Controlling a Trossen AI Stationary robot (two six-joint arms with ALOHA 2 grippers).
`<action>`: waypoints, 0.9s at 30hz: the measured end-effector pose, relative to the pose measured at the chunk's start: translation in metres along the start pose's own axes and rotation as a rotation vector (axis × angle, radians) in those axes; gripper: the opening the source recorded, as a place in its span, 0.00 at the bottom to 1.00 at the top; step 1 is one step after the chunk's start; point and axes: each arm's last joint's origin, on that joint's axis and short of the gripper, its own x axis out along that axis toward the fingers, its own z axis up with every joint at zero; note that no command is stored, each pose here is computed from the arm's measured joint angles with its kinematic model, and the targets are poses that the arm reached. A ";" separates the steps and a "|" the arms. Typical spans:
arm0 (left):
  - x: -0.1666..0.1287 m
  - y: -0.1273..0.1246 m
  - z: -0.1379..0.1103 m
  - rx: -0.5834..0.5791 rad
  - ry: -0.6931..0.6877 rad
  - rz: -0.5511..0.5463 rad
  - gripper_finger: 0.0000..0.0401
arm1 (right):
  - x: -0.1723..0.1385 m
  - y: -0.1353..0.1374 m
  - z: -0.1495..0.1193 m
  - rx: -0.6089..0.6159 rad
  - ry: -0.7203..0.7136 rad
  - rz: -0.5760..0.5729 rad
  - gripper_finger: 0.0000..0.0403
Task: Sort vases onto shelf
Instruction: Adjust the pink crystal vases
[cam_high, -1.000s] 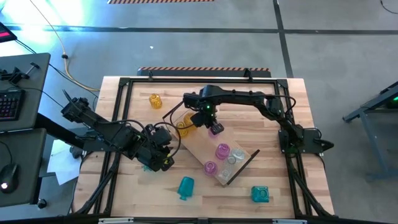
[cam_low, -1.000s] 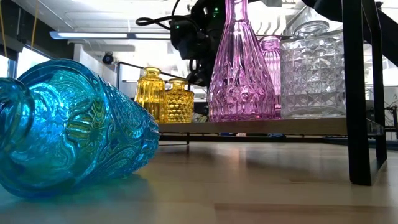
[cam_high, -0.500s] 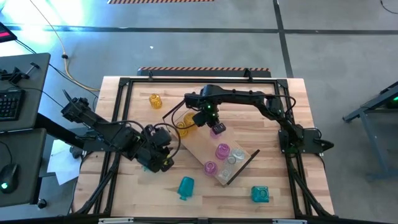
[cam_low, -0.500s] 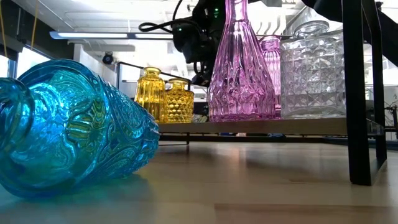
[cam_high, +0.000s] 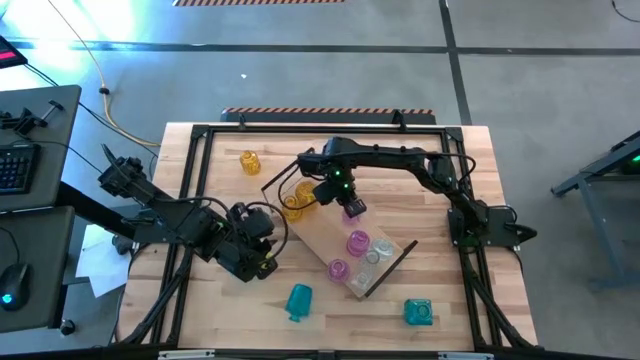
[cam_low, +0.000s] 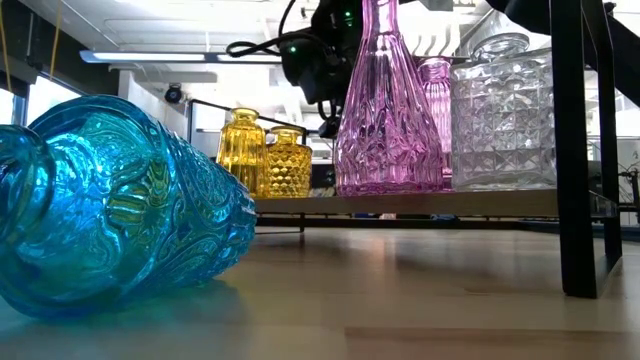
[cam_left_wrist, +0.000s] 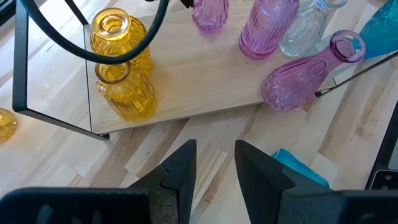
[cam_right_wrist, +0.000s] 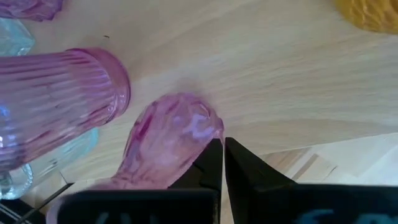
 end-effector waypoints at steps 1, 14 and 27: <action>0.000 0.000 0.000 0.002 -0.002 0.000 0.26 | 0.000 0.001 0.001 0.000 0.000 -0.001 0.00; -0.003 -0.003 -0.004 0.011 -0.008 -0.008 0.26 | 0.002 0.005 0.003 0.026 0.021 -0.006 0.00; -0.007 -0.006 -0.009 0.013 -0.020 -0.015 0.26 | 0.002 0.005 0.003 0.070 0.022 -0.008 0.00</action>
